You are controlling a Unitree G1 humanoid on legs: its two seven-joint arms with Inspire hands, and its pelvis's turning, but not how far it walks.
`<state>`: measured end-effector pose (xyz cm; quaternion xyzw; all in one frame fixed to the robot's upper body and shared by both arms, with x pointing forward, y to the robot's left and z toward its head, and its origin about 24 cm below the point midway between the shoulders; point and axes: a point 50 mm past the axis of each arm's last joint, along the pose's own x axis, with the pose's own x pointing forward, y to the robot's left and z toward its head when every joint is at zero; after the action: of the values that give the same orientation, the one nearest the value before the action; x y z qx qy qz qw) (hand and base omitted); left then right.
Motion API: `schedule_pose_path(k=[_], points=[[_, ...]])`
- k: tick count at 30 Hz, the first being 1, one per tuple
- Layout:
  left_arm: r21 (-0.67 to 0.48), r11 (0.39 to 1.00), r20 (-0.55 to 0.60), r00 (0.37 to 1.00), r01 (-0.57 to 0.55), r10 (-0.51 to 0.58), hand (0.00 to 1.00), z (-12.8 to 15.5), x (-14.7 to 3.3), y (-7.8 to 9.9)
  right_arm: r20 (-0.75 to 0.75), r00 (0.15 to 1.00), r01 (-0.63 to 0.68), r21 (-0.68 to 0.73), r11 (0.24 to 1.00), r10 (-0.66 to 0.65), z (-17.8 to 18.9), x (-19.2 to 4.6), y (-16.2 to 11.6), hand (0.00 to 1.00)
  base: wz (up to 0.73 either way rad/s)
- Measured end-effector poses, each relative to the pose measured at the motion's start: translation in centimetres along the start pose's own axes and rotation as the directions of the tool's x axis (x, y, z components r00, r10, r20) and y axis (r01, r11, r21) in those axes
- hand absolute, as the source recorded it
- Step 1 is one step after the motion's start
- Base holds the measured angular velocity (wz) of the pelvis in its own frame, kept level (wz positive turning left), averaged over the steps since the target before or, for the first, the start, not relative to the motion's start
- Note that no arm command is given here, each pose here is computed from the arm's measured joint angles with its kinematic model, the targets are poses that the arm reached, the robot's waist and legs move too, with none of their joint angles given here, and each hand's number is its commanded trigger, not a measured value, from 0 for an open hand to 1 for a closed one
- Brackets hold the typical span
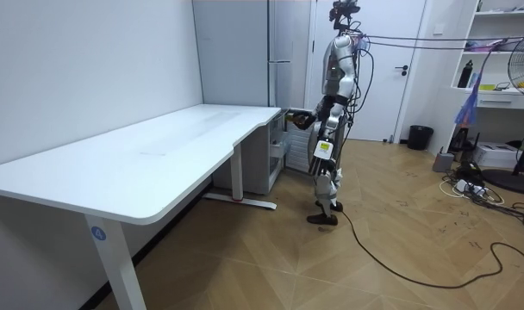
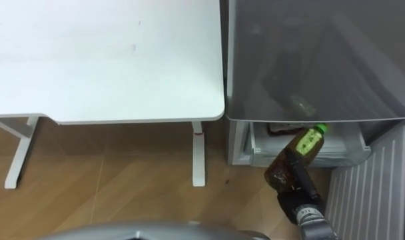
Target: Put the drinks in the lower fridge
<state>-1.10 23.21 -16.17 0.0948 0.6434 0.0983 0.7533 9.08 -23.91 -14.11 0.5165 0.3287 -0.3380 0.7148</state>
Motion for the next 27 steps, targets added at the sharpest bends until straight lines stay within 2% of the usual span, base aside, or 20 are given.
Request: schedule_pose_path(k=[8,15,18,23,27], points=[[-0.034,0.999,-0.046,0.999,-0.012,0.010,0.00,-1.1,-0.1,0.2,0.022,1.000,-0.007,0.082,0.997,0.005,0.7,0.5,1.7,1.00,0.04],[-0.035,0.999,-0.016,1.000,-0.011,0.010,0.00,-0.2,-0.1,0.2,0.033,0.999,0.000,0.107,0.994,-0.004,1.3,1.1,3.2,1.00,0.08],[-0.033,0.999,0.016,1.000,-0.011,0.012,0.00,1.0,0.1,0.4,0.043,0.999,-0.007,0.137,0.991,0.001,1.8,1.4,4.2,1.00,0.14],[-0.021,0.999,0.107,0.994,-0.028,0.030,0.00,4.7,0.6,1.2,0.080,0.997,-0.027,0.166,0.986,0.014,3.4,3.1,8.0,1.00,0.06],[-0.022,0.999,0.169,0.985,-0.035,0.038,0.00,7.5,0.8,1.5,0.086,0.996,-0.044,0.185,0.982,0.028,3.8,3.6,9.6,1.00,-0.01]])
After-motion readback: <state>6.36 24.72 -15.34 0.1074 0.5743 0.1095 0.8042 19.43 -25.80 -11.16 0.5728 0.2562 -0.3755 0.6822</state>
